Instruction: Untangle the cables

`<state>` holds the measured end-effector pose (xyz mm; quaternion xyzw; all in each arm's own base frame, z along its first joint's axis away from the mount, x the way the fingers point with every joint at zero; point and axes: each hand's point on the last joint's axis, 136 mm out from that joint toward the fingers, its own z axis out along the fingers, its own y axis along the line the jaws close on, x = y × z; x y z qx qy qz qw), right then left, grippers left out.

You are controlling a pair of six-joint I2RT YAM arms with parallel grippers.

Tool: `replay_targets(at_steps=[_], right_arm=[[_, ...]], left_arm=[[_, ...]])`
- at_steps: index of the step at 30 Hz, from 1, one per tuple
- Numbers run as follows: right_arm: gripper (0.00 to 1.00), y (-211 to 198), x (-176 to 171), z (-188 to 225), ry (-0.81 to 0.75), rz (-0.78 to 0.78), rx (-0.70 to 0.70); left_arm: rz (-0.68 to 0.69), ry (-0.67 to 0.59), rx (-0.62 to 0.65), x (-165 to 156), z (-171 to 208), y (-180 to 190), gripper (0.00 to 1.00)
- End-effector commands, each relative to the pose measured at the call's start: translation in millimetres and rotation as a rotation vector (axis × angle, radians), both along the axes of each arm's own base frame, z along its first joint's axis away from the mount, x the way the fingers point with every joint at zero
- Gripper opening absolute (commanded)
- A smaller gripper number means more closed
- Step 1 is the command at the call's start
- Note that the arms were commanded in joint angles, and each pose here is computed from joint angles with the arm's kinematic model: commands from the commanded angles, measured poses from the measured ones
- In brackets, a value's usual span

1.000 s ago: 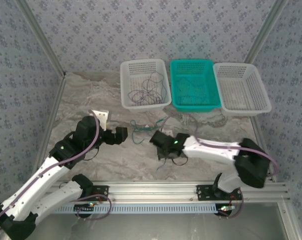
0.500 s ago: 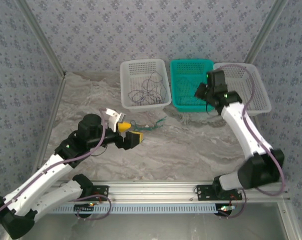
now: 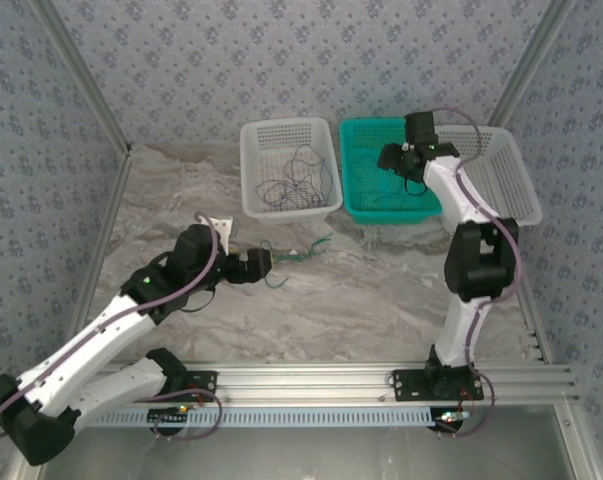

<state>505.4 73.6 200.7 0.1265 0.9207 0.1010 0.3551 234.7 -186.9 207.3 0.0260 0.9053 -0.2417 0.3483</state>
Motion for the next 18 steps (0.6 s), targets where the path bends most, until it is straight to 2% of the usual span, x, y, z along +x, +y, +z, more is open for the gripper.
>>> replay_targets(at_steps=[1,6,7,10,13,18], right_arm=[[0.67,44.3,-55.6,70.4,-0.182,0.114,0.067],[0.66,89.1,-137.7,67.9,-0.205,0.227,0.111],[0.66,96.0,-155.5,55.3,-0.183,0.255,0.118],[0.66,123.0,-196.7,41.7,-0.163,0.367,0.163],[0.65,140.5,-227.5,25.9,-0.097,0.436,0.186],[0.64,135.4,-245.1,9.3,-0.044,0.423,0.124]], left_arm=[[0.257,0.104,0.038,23.9,-23.7,25.4,0.98],[0.366,0.172,-0.096,65.5,-57.5,7.8,0.89],[0.378,0.181,-0.11,74.0,-64.4,3.9,0.86],[0.368,0.203,-0.146,98.4,-78.4,-14.6,0.83],[0.371,0.258,-0.155,117.8,-99.3,-28.5,0.77],[0.383,0.345,-0.16,127.5,-135.2,-41.2,0.6]])
